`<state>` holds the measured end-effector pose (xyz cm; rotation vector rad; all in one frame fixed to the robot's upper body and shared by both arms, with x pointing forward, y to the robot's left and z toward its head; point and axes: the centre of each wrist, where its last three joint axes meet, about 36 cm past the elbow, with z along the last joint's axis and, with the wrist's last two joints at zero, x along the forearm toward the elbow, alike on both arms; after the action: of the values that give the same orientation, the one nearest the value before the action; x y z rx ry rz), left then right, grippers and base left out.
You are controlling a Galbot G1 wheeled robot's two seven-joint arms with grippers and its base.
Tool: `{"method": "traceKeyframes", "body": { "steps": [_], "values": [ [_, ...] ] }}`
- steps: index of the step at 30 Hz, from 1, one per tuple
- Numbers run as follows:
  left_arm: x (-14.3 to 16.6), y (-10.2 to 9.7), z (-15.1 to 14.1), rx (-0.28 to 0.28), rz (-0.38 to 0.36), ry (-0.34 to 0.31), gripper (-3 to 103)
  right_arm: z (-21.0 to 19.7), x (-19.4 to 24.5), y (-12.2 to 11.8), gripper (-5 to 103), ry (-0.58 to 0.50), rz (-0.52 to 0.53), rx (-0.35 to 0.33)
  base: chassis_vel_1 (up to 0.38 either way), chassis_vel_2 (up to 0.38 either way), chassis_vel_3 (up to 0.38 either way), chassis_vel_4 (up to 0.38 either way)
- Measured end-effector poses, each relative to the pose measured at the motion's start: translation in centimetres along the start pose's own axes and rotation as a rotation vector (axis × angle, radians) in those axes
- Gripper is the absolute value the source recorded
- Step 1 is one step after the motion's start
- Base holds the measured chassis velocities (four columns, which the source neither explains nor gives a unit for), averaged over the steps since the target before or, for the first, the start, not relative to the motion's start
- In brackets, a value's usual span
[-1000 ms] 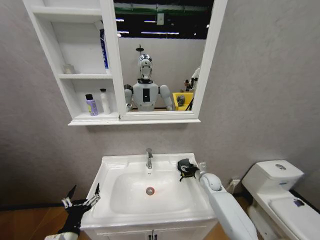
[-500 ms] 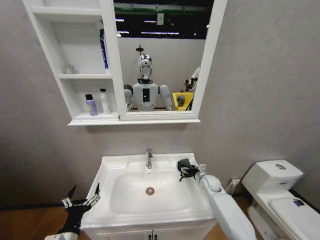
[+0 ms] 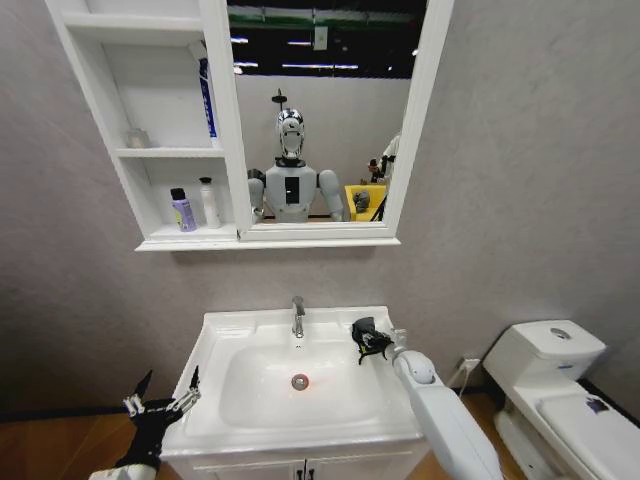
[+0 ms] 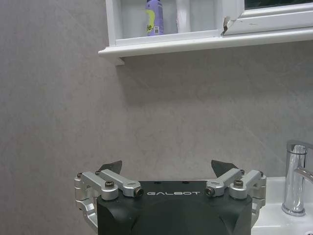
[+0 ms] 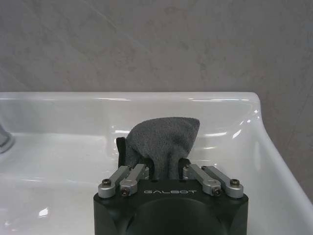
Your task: Move facial cleanser and shampoo from washbasin to cabinet, then wipe washbasin with towel.
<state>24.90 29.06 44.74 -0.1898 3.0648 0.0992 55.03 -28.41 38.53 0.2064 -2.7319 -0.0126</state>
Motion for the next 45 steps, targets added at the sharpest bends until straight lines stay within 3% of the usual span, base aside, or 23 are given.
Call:
{"method": "traceKeyframes", "body": {
  "steps": [3, 5, 6, 7, 8, 10, 13, 17, 25, 40, 45],
  "values": [
    [0.0, 0.0, 0.0, 0.000, 0.000, 0.000, 100, 0.5, 1.2, 1.4, 24, 0.005, -0.007, -0.017, 0.000, 0.000, 0.000, 0.000],
    [0.0, 0.0, 0.0, 0.000, 0.000, 0.000, 100, 1.7, 4.8, 6.8, 8, 0.037, -0.034, -0.055, 0.000, 0.000, 0.000, 0.000],
    [0.0, 0.0, 0.0, 0.000, 0.000, 0.000, 100, 1.7, 4.8, 6.8, 8, 0.037, -0.034, -0.055, 0.000, 0.000, 0.000, 0.000],
    [0.0, 0.0, 0.0, 0.000, 0.000, 0.000, 100, 2.4, 6.1, 9.2, 5, 0.063, -0.041, -0.065, 0.000, 0.000, 0.000, 0.000],
    [0.0, 0.0, 0.0, 0.000, 0.000, 0.000, 100, 2.4, 6.1, 9.2, 5, 0.063, -0.041, -0.065, 0.000, 0.000, 0.000, 0.000],
    [0.0, 0.0, 0.0, 0.000, 0.000, 0.000, 100, 3.6, 6.7, 11.4, 4, 0.104, -0.021, -0.080, 0.000, 0.000, 0.000, 0.000],
    [0.0, 0.0, 0.0, 0.000, 0.000, 0.000, 100, 4.6, 6.2, 11.3, 4, 0.132, 0.019, -0.082, 0.000, 0.000, 0.000, 0.000],
    [0.0, 0.0, 0.0, 0.000, 0.000, 0.000, 100, 5.4, 5.5, 9.6, 4, 0.134, 0.080, -0.068, 0.000, 0.000, 0.000, 0.000],
    [0.0, 0.0, 0.0, 0.000, 0.000, 0.000, 100, 6.9, 4.3, 8.0, 4, 0.167, 0.081, -0.069, 0.000, 0.000, 0.000, 0.000],
    [0.0, 0.0, 0.0, 0.000, 0.000, 0.000, 100, 10.0, -0.7, 12.2, 4, 0.188, -0.037, -0.033, 0.000, 0.000, 0.000, 0.000],
    [0.0, 0.0, 0.0, 0.000, 0.000, 0.000, 100, 10.5, -2.5, 15.6, 4, 0.173, -0.130, -0.018, 0.000, 0.000, 0.000, 0.000]
  ]
}}
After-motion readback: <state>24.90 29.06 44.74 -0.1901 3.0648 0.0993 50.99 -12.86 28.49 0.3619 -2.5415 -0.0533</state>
